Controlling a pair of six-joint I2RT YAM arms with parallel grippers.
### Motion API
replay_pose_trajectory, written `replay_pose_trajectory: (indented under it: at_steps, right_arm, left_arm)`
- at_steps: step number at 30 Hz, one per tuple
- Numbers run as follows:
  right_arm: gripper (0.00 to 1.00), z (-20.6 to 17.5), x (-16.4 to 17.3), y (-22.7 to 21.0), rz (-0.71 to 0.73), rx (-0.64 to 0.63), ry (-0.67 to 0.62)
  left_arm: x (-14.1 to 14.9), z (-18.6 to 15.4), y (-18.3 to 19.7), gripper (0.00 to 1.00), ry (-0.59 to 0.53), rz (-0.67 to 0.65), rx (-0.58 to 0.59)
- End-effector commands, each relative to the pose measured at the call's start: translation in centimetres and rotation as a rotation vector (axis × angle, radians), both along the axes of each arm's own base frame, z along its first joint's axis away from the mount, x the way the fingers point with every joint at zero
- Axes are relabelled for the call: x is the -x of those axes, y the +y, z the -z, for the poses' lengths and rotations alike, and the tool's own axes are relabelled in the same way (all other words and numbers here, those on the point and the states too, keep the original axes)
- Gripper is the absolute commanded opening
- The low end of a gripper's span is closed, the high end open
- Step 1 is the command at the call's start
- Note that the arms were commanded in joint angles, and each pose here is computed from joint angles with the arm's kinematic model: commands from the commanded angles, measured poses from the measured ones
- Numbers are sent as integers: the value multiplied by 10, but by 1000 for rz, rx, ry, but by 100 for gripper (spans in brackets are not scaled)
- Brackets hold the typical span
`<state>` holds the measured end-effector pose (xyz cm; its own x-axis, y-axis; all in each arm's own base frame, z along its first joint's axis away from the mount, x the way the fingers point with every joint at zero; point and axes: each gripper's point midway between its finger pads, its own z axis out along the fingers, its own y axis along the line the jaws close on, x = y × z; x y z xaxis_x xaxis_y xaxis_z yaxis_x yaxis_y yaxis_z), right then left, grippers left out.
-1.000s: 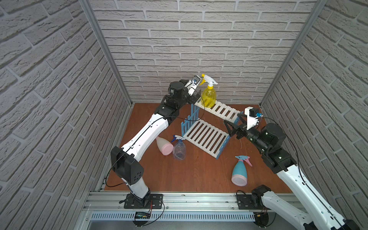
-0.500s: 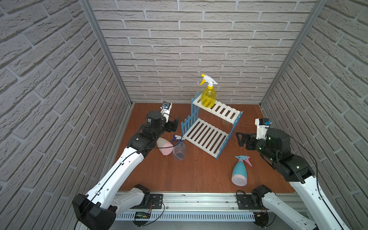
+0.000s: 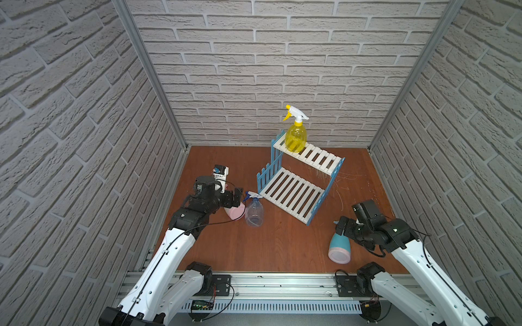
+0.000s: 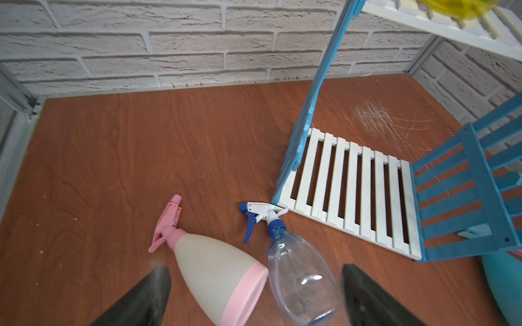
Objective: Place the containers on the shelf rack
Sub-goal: 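Pick up a container from the center of the board.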
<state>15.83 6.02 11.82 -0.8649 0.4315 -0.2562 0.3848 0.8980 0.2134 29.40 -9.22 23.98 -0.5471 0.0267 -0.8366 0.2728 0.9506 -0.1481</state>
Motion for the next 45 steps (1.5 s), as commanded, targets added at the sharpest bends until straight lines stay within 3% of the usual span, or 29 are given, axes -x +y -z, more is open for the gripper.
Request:
replay_pose_trajectory:
  at_steps: [1,8,21,30,38,45]
  right_arm:
    - [99,18,8,7,37,-43,79]
    - [99,45,11,16,23,-56,169]
    - [100,72,8,18,1,-29,214]
    - [80,71,12,7,26,-6,166]
    - [75,31,0,-16,61,74,-12]
    - [72,-52,-24,-48,112,171,-365]
  left_arm:
    - [-5,-16,-6,98,-56,24,56]
    - [-4,-13,-5,98,-45,23,58]
    - [-3,-12,-5,98,-38,21,61]
    - [-2,-11,-2,98,-32,9,51]
    - [0,-14,1,98,-46,-6,44]
    - [2,-19,5,98,-71,-21,40]
